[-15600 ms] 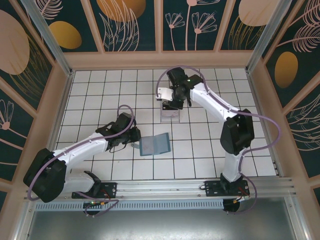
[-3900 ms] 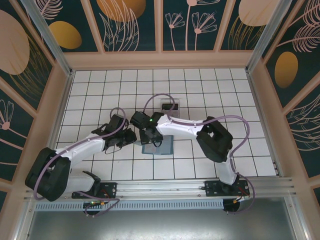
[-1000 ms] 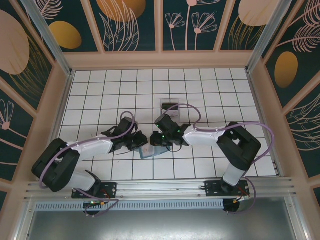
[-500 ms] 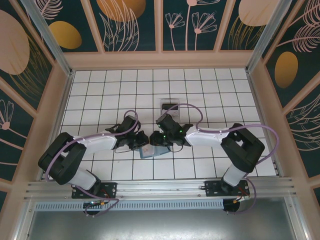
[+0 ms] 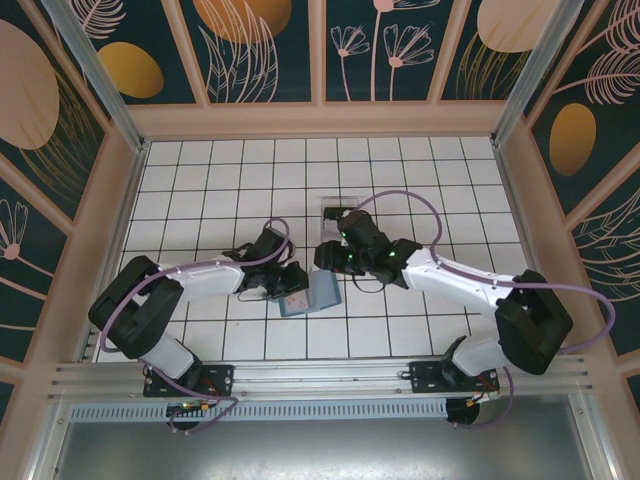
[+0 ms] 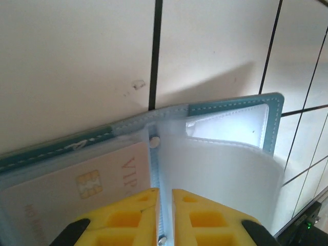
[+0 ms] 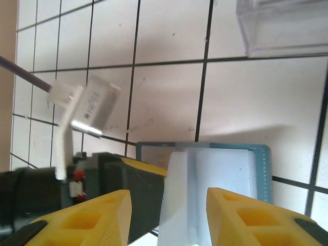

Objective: Take the credit cards out of the card holder

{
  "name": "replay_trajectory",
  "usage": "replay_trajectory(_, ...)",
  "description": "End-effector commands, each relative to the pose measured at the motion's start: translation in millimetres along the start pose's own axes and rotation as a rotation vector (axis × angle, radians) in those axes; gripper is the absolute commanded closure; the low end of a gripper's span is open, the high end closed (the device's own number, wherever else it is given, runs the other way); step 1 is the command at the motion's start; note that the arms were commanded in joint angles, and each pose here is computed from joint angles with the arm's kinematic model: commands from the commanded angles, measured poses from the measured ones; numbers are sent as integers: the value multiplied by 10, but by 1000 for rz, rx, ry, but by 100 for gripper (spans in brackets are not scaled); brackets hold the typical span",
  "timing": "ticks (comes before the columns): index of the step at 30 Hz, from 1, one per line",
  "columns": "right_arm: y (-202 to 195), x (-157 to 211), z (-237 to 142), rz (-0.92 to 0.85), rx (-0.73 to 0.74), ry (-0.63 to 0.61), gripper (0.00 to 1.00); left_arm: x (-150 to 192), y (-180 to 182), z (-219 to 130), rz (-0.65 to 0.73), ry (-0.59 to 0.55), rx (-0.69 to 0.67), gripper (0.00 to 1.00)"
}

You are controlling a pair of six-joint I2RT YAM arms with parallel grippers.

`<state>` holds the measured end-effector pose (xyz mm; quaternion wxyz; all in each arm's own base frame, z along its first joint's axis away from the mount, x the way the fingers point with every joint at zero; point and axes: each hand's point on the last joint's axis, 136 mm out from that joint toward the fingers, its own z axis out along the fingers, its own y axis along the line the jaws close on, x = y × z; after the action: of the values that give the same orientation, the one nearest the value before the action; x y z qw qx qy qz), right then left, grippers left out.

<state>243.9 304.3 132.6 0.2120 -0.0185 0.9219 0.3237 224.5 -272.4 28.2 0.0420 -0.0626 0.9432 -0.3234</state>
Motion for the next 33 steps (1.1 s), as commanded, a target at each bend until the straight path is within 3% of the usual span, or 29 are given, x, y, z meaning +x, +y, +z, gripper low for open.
replay_trajectory(1,-143,-6,-103,1,39,-23,55,38,-108,64,18,31,12,84)
replay_trajectory(9,-178,47,-141,18,34,-1,54,47,-197,159,36,49,14,84)
replay_trajectory(15,-36,150,-66,60,-51,78,57,53,-168,192,37,56,-3,80)
replay_trajectory(20,40,211,-7,82,-107,112,61,61,-135,210,33,59,-12,70)
replay_trajectory(33,-348,572,319,161,6,243,79,80,-50,244,25,66,-44,73)
